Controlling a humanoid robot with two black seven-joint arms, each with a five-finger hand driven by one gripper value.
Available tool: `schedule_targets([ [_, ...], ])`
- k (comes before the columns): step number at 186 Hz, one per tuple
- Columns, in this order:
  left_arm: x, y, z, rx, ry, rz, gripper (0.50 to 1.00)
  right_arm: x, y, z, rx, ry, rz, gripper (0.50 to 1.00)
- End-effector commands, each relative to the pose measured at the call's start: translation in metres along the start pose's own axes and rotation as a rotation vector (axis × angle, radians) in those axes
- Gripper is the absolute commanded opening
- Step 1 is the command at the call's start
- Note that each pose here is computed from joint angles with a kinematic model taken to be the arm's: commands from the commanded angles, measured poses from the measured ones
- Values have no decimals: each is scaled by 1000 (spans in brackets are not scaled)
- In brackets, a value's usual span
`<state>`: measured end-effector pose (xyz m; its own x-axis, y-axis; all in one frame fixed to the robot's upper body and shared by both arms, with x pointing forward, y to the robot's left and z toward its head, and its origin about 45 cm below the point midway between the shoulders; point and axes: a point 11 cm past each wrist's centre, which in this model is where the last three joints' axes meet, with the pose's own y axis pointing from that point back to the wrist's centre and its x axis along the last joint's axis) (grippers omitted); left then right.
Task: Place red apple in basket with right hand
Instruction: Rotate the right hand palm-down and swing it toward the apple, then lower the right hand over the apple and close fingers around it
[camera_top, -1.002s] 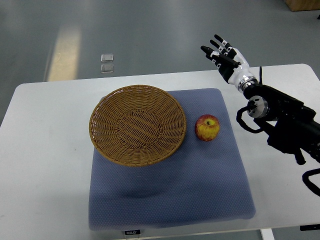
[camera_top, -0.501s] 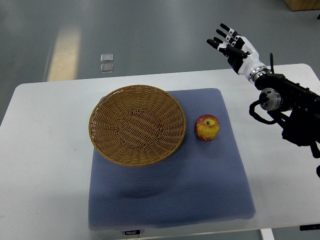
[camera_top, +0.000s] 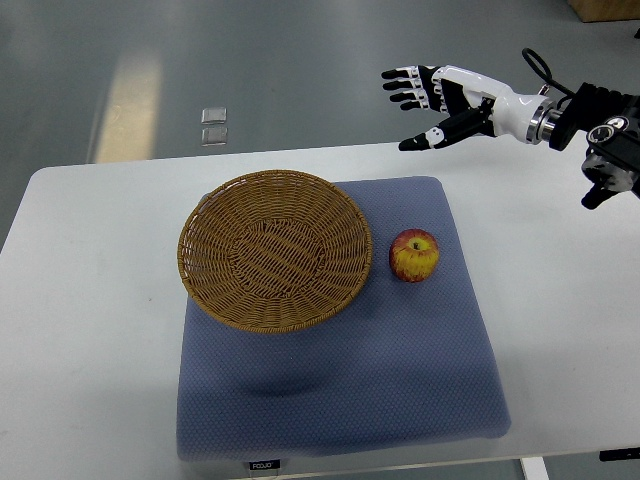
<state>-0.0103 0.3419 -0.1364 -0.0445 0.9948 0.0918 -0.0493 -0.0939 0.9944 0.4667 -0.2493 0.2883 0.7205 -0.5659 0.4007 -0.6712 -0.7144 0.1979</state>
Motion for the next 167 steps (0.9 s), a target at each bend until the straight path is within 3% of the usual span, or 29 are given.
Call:
schedule_targets([
  [1,0,0,1,-1,0,0,1000,-8,6,-2,-53,118,-108,924],
  [58,0,0,0,1,0,0,1000,-23,10,18,-190,340,-232,924],
  [88,0,0,1,-1,0,0,1000,-35,12,49,-291,544,-262,924],
  [167,0,0,1,-1,0,0,1000,-55,15,64,-300,561,-339,924],
])
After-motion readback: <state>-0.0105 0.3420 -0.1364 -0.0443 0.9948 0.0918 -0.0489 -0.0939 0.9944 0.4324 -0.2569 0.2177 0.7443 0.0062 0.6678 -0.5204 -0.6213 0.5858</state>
